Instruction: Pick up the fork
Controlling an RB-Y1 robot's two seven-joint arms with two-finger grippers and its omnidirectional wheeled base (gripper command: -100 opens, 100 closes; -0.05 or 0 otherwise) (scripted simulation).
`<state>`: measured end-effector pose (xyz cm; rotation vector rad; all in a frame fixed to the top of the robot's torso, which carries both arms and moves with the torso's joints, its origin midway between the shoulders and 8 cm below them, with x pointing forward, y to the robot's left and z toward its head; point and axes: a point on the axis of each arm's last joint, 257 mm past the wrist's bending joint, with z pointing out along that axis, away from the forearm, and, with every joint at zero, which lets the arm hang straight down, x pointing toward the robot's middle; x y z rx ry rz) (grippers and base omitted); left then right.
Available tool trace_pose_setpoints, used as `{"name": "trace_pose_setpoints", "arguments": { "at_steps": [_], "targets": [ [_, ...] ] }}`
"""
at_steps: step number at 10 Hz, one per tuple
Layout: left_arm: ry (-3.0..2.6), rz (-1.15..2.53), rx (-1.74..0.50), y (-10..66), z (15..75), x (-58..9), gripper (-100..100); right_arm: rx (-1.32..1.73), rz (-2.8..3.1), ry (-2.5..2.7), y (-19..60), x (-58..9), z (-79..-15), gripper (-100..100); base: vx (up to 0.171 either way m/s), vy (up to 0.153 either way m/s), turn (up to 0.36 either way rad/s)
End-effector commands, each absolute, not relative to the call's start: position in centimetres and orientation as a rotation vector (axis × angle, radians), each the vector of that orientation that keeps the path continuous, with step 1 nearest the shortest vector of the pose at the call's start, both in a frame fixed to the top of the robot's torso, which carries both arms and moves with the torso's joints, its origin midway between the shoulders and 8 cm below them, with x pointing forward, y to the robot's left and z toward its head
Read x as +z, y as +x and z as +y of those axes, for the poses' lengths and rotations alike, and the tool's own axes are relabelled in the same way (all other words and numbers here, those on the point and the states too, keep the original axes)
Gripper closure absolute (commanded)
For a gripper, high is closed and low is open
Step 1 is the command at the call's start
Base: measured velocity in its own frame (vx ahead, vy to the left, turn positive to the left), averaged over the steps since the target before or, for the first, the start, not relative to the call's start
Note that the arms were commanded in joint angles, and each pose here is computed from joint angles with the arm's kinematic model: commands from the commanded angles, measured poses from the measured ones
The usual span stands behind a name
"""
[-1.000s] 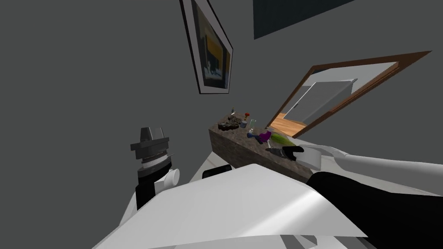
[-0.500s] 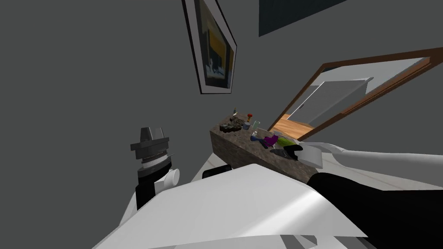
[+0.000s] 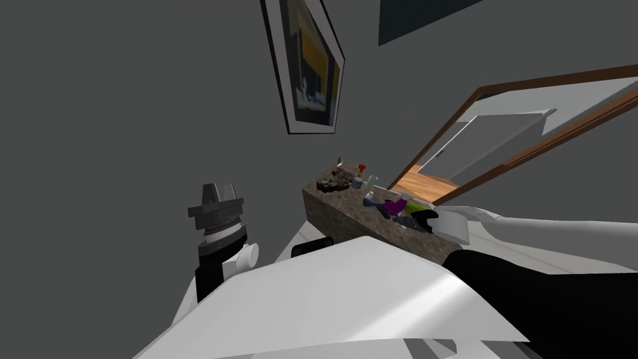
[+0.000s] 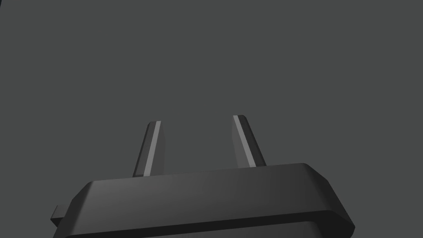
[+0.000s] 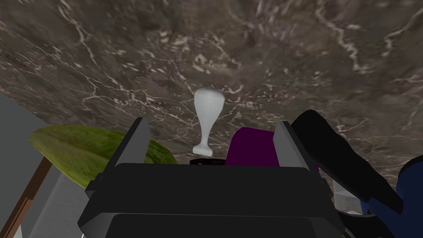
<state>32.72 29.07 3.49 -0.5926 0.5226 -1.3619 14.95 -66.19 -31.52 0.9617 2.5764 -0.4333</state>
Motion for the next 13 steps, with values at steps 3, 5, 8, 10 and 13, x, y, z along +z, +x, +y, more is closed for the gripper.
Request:
{"name": "trace_pose_setpoints", "arguments": {
  "at_steps": [3, 5, 8, 10, 13],
  "targets": [
    [-0.593, 0.523, -1.362, 32.7, 29.1, 3.5, 0, -0.441, 2.568, 0.995, 12.3, -32.7, -67.0, -100, -0.001, -0.004, 0.039],
    [-0.593, 0.523, -1.362, 32.7, 29.1, 3.5, 0, -0.444, 2.566, 1.007, 11.3, -33.2, -67.2, -100, 0.006, 0.003, 0.032],
    [-0.593, 0.523, -1.362, 32.7, 29.1, 3.5, 0, -0.444, 2.566, 1.009, 11.1, -33.2, -67.4, 100, 0.003, 0.001, 0.019],
    [-0.593, 0.523, -1.362, 32.7, 29.1, 3.5, 0, -0.443, 2.565, 1.009, 11.2, -33.2, -67.4, 100, 0.000, 0.000, 0.000],
    [-0.593, 0.523, -1.362, 32.7, 29.1, 3.5, 0, -0.445, 2.566, 1.011, 11.1, -33.2, -67.4, 0, 0.000, 0.000, 0.000]
  ]
}}
